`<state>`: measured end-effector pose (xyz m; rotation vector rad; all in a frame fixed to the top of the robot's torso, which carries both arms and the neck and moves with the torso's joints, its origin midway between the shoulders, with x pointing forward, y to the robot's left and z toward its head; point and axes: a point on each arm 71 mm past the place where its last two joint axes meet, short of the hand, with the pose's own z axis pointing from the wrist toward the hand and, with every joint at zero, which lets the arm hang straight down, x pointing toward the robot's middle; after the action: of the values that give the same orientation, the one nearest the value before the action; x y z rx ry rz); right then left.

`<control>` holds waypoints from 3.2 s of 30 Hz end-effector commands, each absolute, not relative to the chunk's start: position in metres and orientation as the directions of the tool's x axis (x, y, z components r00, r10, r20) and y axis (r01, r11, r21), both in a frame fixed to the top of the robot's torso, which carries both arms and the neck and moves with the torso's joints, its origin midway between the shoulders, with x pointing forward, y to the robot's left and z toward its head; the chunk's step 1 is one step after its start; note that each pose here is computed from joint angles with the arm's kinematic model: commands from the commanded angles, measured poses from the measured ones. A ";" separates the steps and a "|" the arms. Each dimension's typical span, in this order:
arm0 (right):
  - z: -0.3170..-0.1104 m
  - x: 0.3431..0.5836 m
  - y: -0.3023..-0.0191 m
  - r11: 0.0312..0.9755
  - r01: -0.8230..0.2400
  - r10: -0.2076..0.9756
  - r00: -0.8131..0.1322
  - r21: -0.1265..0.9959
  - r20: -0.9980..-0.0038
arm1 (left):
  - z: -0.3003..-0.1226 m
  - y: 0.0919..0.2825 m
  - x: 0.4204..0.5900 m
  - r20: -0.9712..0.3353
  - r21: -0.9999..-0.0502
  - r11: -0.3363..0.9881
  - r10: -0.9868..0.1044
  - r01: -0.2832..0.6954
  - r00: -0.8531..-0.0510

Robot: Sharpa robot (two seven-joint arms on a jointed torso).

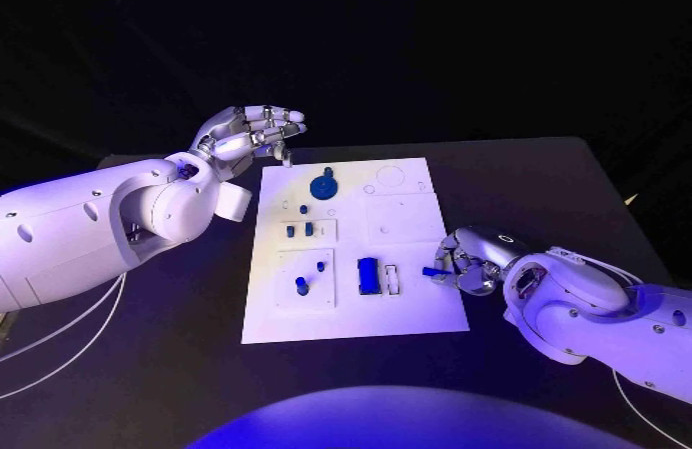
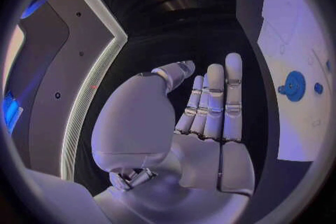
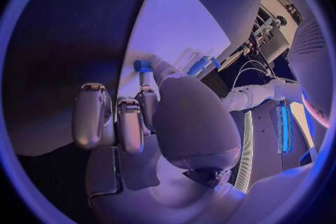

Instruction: Assemble the parts on the task board

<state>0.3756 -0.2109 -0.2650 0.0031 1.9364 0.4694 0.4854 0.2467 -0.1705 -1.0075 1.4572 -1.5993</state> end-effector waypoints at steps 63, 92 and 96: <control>-0.275 0.372 -0.152 0.868 -0.206 0.293 -0.522 0.452 -0.801 | -0.170 0.242 0.484 0.073 -0.996 -0.090 -0.893 0.017 -0.444; -0.273 0.372 -0.156 0.867 -0.217 0.297 -0.499 0.449 -0.814 | -0.170 0.243 0.485 0.072 -0.996 -0.087 -0.894 0.015 -0.442; -0.272 0.371 -0.159 0.867 -0.217 0.299 -0.492 0.448 -0.818 | -0.170 0.244 0.485 0.072 -0.996 -0.087 -0.895 0.015 -0.441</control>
<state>0.3717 -0.1598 -0.2728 0.0774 2.0064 0.6107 0.4854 0.2457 -0.1708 -1.0082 1.4638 -1.5989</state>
